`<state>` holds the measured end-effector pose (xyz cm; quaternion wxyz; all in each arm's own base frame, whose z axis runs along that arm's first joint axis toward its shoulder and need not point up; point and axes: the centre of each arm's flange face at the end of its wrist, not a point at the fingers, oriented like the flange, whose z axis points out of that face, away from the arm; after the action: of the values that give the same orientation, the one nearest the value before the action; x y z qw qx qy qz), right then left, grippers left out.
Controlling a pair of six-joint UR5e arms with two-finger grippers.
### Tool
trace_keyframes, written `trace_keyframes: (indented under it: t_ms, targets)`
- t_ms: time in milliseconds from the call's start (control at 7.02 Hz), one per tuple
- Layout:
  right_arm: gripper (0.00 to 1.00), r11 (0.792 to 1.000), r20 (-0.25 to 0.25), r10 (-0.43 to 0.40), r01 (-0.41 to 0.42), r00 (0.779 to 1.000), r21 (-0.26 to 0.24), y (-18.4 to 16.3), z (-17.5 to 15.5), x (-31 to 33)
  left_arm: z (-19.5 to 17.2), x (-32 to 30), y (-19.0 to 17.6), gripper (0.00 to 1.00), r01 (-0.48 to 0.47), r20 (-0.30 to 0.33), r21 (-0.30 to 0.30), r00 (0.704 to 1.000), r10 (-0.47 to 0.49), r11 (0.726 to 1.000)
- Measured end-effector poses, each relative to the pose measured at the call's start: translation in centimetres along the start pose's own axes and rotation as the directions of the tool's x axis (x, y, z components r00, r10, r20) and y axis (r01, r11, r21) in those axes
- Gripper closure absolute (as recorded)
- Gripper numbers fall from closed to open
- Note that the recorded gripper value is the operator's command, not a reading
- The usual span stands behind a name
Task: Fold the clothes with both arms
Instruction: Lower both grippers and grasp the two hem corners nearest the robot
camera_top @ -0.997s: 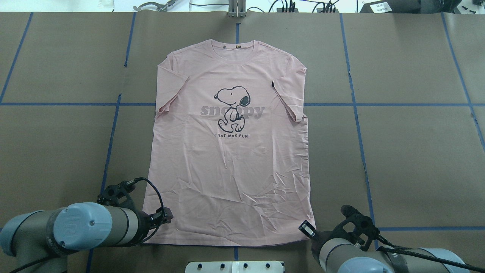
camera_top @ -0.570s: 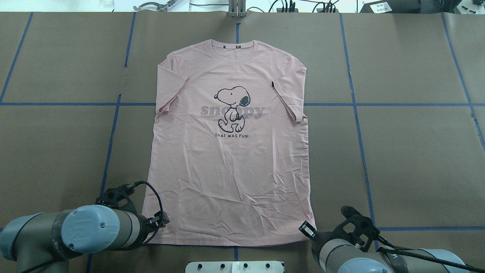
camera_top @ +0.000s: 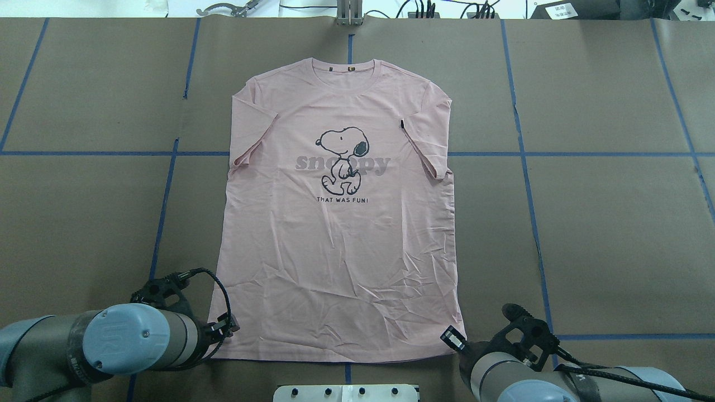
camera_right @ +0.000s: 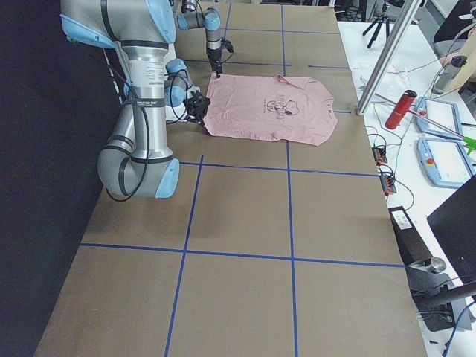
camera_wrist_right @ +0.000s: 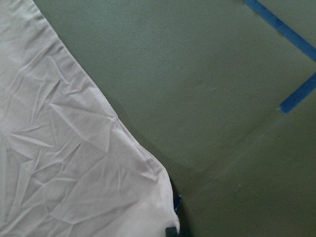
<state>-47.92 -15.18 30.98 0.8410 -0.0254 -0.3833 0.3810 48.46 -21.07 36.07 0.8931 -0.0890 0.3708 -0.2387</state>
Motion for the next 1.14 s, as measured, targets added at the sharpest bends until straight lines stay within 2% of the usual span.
trace_keyframes:
  t_ms: [570,1140]
  targets:
    - [1.00,1.000,-0.002,-0.002,0.002,1.000,-0.001,0.1,0.1,0.1,-1.0,-0.8,0.0,0.31,-0.006,-0.024,-0.020,1.000,0.005,1.000]
    - [1.00,1.000,-0.005,-0.004,0.004,1.000,0.001,0.1,0.2,0.2,-0.5,-1.0,0.0,0.35,-0.009,-0.017,-0.020,1.000,0.008,1.000]
